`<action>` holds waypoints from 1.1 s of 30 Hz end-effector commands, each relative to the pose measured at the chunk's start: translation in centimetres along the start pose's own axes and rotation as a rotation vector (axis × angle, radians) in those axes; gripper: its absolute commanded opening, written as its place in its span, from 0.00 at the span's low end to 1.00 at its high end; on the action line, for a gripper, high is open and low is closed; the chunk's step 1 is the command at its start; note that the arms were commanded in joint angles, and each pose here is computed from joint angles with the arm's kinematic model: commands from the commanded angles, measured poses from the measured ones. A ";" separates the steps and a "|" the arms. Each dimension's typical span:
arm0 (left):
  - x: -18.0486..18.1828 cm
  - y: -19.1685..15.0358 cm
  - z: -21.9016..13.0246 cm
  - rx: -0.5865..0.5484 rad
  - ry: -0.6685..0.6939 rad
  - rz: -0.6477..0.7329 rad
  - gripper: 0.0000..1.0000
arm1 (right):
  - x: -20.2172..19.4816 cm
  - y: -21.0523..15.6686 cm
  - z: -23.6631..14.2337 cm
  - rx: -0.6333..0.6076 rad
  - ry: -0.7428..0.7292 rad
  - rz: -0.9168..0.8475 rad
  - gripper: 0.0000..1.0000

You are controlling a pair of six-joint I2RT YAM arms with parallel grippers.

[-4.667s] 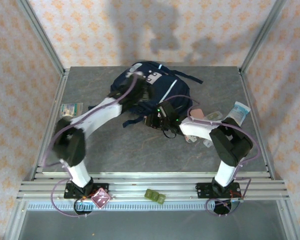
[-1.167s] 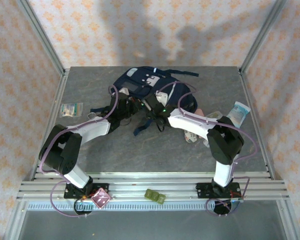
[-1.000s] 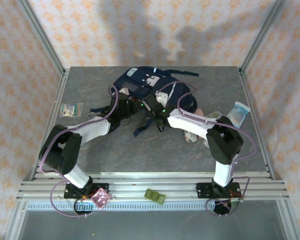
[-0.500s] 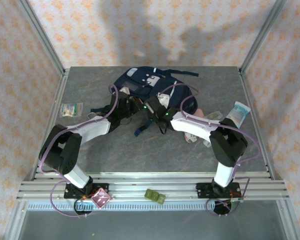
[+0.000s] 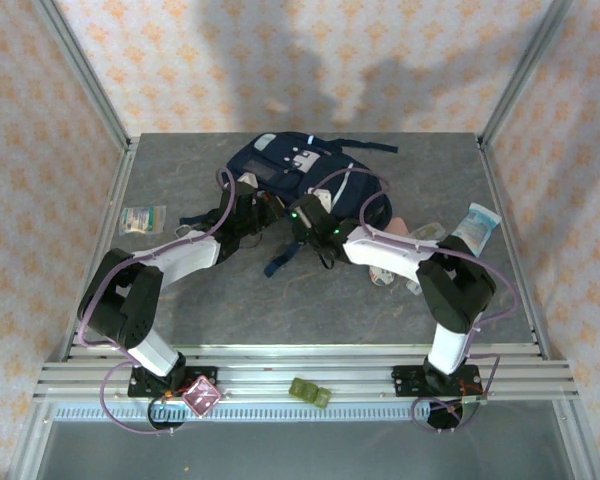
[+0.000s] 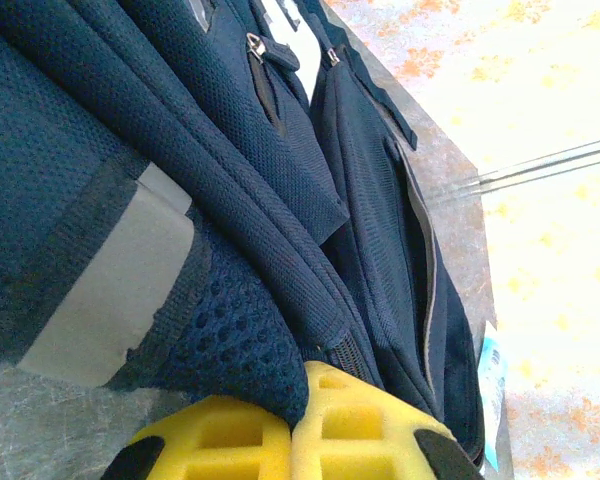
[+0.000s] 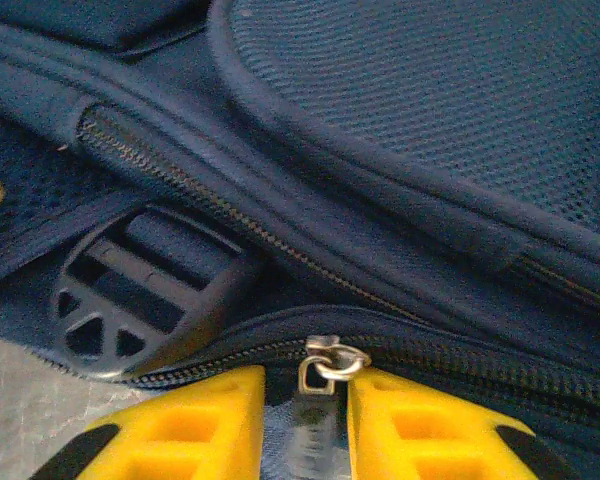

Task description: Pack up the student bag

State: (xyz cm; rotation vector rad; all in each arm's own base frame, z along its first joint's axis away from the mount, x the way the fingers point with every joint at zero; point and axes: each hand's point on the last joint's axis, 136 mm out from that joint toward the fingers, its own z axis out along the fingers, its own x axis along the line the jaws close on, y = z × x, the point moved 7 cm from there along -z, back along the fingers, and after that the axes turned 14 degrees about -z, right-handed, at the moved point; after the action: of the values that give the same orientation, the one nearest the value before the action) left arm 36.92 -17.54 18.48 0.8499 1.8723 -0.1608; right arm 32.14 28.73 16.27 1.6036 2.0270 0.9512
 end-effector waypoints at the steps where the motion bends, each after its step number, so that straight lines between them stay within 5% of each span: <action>1: -5.8 0.3 -1.4 0.017 -0.225 0.041 0.00 | 1.6 1.9 -0.9 -0.078 0.098 -0.010 0.15; 2: -5.9 0.3 -1.4 0.016 -0.228 0.042 0.00 | 1.4 1.8 -0.8 -0.073 0.078 -0.007 0.06; 8: -5.7 0.2 -1.4 0.017 -0.223 0.042 0.00 | 0.6 1.3 -0.8 -0.067 0.047 0.025 0.01; 13: -5.8 0.2 -1.7 0.015 -0.230 0.042 0.00 | 0.8 0.4 -0.5 -0.040 0.080 0.028 0.32; 22: -7.1 0.5 -2.3 0.018 -0.271 0.040 0.00 | 2.0 0.0 -1.3 -0.094 0.261 0.020 0.32; 24: -7.1 0.5 -2.3 0.020 -0.272 0.039 0.00 | 2.6 0.9 -2.2 -0.143 0.324 0.030 0.38; 33: -6.8 0.4 -2.4 0.017 -0.265 0.041 0.00 | -2.5 1.3 -1.1 -0.066 -0.058 0.230 0.38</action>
State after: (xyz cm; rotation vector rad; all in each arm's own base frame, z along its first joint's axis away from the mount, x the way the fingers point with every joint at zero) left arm 36.97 -18.07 19.48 0.8618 1.8305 -0.2002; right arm 32.13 29.15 17.89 1.6804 1.9616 1.1791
